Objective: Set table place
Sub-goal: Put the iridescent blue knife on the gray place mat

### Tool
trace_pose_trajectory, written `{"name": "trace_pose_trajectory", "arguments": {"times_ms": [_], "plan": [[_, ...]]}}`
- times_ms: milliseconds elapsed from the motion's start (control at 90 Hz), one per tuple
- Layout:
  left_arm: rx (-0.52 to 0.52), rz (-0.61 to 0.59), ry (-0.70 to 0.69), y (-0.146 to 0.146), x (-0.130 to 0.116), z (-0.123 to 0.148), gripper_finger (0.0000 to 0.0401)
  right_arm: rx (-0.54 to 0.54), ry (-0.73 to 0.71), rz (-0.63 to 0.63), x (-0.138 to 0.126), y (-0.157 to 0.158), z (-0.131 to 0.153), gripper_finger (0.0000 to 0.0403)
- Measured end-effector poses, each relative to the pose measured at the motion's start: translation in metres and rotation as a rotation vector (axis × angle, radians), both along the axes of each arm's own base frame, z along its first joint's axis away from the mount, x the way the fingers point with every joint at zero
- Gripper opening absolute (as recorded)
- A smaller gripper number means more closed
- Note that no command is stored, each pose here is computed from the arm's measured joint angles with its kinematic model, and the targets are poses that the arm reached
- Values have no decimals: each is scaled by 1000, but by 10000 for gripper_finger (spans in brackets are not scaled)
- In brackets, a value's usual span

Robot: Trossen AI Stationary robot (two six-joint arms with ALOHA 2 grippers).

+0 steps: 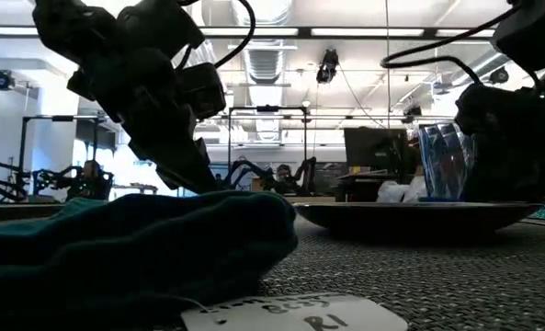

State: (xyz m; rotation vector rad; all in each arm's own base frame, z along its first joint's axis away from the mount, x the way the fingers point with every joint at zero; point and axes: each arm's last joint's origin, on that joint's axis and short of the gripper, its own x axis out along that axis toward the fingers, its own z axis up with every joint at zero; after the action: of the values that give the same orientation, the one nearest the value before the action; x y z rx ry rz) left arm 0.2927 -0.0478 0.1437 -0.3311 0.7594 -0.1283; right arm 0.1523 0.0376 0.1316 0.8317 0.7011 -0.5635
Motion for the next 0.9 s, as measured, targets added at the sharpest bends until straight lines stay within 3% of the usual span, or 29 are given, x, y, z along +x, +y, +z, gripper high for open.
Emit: {"name": "trace_pose_trajectory", "arguments": {"times_ms": [522, 767, 900], "plan": [[-15, -17, 3, -1, 0, 0, 76, 49, 44, -140, 1, -1, -12, 6], [-15, -16, 3, -1, 0, 0, 76, 11, 33, -52, 7, 2, -2, 83], [-16, -16, 3, -1, 0, 0, 76, -7, 67, 79, 11, 5, 14, 133]]}}
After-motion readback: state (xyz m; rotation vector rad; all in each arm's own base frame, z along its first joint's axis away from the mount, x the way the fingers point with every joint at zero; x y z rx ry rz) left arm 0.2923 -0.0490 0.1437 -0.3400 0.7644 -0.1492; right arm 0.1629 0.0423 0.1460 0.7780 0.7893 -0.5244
